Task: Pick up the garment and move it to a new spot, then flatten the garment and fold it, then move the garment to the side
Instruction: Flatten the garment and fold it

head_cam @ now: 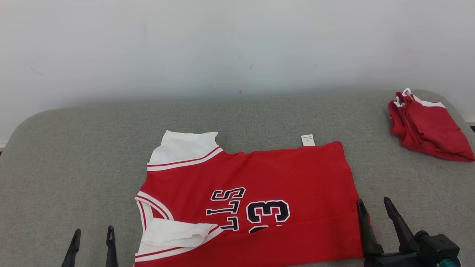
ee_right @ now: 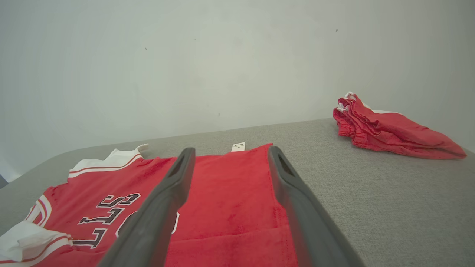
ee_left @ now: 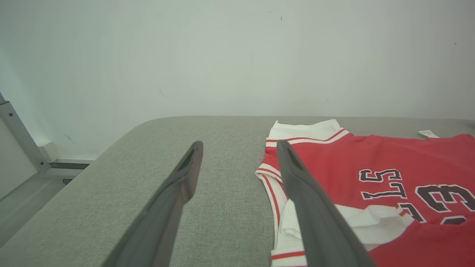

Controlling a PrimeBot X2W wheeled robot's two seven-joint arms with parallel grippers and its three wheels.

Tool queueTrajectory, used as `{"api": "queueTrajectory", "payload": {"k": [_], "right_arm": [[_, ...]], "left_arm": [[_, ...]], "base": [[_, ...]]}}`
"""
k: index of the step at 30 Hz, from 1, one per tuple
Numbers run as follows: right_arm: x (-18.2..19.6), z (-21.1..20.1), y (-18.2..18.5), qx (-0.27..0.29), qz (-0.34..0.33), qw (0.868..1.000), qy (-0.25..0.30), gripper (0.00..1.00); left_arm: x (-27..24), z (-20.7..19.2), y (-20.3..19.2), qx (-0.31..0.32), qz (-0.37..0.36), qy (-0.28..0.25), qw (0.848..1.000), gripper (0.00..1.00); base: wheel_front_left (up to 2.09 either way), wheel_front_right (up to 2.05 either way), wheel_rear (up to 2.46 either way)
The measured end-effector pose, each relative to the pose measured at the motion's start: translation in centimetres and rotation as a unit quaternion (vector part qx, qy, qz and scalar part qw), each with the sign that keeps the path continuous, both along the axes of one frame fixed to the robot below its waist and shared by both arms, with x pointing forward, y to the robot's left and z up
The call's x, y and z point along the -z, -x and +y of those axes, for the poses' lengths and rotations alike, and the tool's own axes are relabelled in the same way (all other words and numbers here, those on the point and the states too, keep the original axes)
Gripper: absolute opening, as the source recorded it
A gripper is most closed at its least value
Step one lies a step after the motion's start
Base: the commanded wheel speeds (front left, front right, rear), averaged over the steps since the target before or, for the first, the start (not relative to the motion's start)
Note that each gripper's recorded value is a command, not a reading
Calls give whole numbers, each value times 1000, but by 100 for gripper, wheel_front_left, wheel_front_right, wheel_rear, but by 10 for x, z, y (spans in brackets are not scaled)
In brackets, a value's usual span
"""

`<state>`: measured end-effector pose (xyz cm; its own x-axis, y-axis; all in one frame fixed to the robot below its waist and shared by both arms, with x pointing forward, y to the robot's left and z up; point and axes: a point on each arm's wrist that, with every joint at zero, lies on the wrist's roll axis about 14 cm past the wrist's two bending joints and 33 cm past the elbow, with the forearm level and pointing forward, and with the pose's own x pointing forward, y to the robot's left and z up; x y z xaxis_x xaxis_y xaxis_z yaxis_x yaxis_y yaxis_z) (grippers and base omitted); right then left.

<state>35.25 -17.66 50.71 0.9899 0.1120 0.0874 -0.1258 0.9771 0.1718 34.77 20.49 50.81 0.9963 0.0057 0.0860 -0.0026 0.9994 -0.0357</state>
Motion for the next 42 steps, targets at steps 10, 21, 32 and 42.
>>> {"api": "queueTrajectory", "payload": {"k": [10, 21, 32, 42], "right_arm": [[1, -11, -24, 6, 8, 1000, 16, 100], [-1, -30, -91, 10, 42, 998, 52, 100], [27, -36, -145, 2, 124, 989, 84, 100], [61, -38, -170, -5, 197, 976, 97, 100]], "left_arm": [[-19, -7, -42, 32, -25, -13, 999, 100], [-52, -17, -141, 84, -24, -29, 996, 100], [-28, -53, -222, 160, 89, -40, 982, 100], [41, -68, -249, 187, 246, -57, 949, 100]], "base": [[0, 0, 0], [0, 0, 0], [0, 0, 0], [0, 0, 0]]}}
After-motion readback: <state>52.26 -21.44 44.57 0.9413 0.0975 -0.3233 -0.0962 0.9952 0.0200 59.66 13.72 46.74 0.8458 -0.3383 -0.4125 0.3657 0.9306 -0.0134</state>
